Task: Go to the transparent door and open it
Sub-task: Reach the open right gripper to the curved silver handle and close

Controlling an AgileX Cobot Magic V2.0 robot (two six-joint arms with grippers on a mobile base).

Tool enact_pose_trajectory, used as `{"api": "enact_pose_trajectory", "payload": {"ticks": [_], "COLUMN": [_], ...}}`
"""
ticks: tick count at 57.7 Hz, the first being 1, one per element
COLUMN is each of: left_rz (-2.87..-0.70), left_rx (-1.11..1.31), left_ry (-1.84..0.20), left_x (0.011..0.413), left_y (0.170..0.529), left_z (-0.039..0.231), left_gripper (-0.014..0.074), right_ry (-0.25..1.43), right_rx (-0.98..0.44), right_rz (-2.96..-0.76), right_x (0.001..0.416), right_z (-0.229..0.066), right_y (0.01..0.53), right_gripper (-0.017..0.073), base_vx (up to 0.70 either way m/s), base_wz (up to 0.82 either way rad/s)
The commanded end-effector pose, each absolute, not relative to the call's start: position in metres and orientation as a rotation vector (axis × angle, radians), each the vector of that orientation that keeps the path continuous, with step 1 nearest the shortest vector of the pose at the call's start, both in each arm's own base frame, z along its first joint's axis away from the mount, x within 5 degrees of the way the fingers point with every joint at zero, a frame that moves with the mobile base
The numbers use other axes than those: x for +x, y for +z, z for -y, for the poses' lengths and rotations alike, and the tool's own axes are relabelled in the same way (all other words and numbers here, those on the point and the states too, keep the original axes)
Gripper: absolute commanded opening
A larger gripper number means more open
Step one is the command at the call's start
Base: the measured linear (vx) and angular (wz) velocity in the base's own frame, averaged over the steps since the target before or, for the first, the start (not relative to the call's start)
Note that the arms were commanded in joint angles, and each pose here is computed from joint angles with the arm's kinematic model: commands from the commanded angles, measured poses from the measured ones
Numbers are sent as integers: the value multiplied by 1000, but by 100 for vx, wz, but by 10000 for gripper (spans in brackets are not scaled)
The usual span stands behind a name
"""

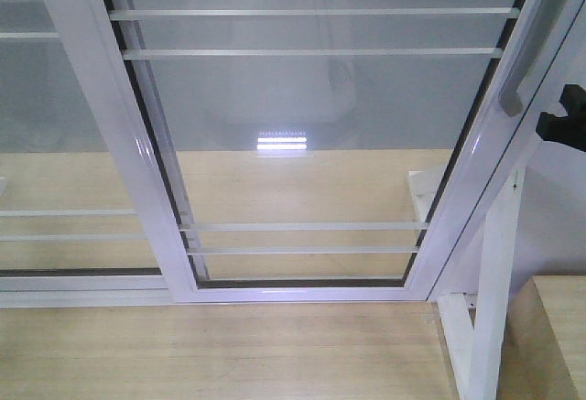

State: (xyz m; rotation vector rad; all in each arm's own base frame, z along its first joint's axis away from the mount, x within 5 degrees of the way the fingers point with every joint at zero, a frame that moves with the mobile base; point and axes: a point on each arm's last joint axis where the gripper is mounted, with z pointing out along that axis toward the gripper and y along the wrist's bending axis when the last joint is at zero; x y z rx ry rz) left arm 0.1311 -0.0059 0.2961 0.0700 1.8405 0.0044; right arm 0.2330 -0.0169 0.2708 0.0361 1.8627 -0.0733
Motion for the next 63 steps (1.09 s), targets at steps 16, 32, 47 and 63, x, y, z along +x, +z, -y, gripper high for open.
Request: {"api": "enact_pose_trajectory", "payload": {"ticks": [16,32,47,63], "left_rz": [-1727,-1727,-1727,-1727], "left_rx": [70,71,71,71], "left_ry": [-19,-18,-18,-18], "left_x": [133,133,133,133], "left_y": [314,314,314,314], "left_z": [8,8,8,8], "left_gripper": [352,352,352,352], "right_ry": [-129,-131,-100,-96], "right_rx": [-47,-46,39,48], "right_rz": [-1671,-1644,-1620,-1636], "right_x": [256,295,335,376], "right_z": [18,21,27,31], "right_y": [297,312,310,300], "right_gripper": [372,372,372,372], "base_vx": [0,0,0,0], "base_wz": [0,0,0,0]}}
